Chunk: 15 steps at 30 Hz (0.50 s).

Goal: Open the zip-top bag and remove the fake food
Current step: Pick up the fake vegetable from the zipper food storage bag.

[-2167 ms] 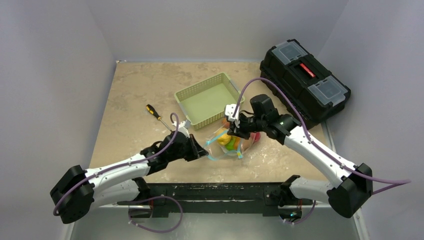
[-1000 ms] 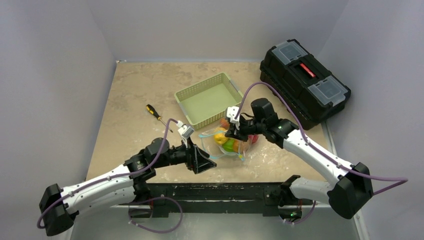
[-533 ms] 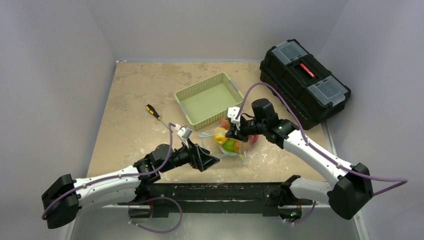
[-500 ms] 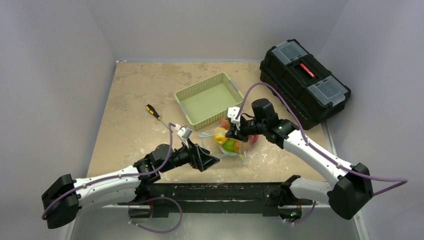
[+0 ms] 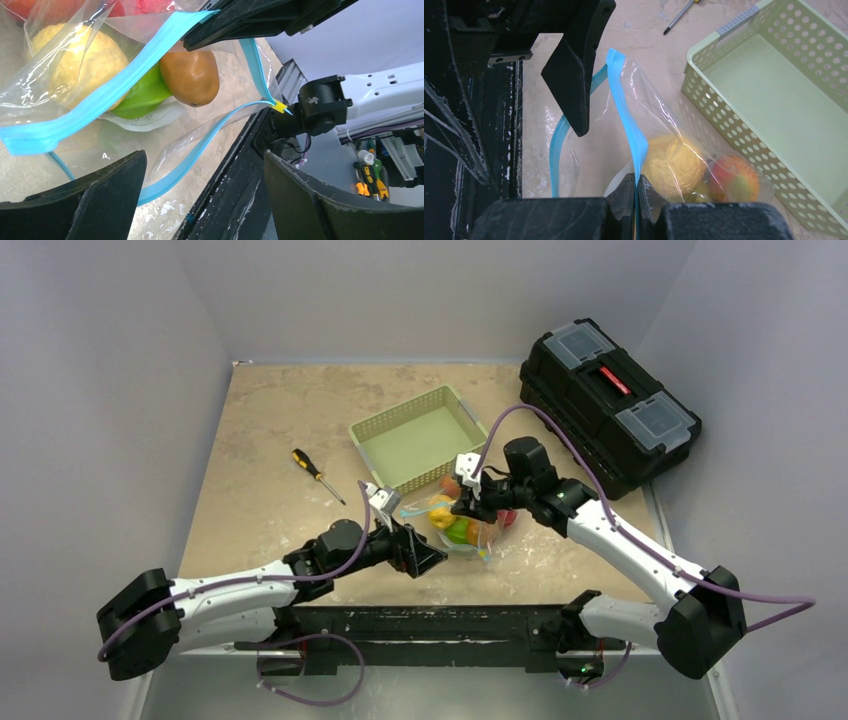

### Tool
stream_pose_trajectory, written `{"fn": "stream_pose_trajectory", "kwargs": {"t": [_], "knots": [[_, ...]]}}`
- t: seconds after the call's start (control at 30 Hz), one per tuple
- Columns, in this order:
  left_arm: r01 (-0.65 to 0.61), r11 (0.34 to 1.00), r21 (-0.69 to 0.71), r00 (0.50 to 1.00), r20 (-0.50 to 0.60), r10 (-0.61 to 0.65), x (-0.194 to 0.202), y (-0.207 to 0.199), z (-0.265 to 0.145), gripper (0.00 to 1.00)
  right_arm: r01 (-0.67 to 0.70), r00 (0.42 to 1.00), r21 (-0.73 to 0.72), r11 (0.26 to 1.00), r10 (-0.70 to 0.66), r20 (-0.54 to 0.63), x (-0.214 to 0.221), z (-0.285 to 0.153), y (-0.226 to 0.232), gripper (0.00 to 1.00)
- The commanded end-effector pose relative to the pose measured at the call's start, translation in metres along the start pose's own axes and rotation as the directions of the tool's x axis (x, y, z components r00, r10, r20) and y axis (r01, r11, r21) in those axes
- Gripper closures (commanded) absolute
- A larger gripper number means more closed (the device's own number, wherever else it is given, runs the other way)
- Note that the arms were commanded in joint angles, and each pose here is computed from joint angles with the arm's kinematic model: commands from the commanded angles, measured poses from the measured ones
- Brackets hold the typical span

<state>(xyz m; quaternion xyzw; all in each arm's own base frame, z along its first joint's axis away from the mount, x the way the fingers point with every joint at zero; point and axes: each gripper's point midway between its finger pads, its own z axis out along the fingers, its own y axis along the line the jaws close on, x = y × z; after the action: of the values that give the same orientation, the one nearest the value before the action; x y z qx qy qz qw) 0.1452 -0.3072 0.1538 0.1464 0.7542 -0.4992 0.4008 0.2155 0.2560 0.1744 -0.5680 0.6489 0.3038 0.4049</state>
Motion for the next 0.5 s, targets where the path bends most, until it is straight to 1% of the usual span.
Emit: {"fn": "stream_pose_trajectory", "kwargs": {"t": [0.0,0.13,0.23,0.3,0.4,0.47], "knots": [[-0.062,0.997,0.051,0.995,0.08,0.057,-0.027,-0.018,0.016,0.17,0.01,0.999,0.003,1.0,-0.01,0.042,-0.01,-0.002,-0.003,1.0],[-0.076,0.996,0.051,0.992,0.109,0.07,-0.035,-0.019,0.027,0.27,0.005,0.999,-0.001,1.0,-0.005,0.042,-0.009,-0.002,-0.002,1.0],[-0.075,0.997,0.016,0.99,0.121,0.073,-0.04,-0.015,0.038,0.32,0.007,0.999,-0.002,1.0,-0.007,0.044,-0.01,-0.002,-0.002,1.0],[-0.058,0.998,-0.011,0.991,0.118,0.059,-0.039,-0.01,0.046,0.34,0.006,0.999,-0.003,1.0,-0.006,0.043,-0.009,-0.002,-0.002,1.0],[-0.026,0.998,-0.053,0.993,0.113,0.032,-0.032,-0.001,0.059,0.34,0.007,0.999,-0.007,1.0,-0.007,0.047,-0.01,-0.001,-0.001,1.0],[0.005,0.997,-0.077,0.991,0.131,0.005,-0.03,0.005,0.065,0.33,0.005,0.999,-0.01,1.0,-0.005,0.05,-0.011,-0.002,-0.001,1.0]]}}
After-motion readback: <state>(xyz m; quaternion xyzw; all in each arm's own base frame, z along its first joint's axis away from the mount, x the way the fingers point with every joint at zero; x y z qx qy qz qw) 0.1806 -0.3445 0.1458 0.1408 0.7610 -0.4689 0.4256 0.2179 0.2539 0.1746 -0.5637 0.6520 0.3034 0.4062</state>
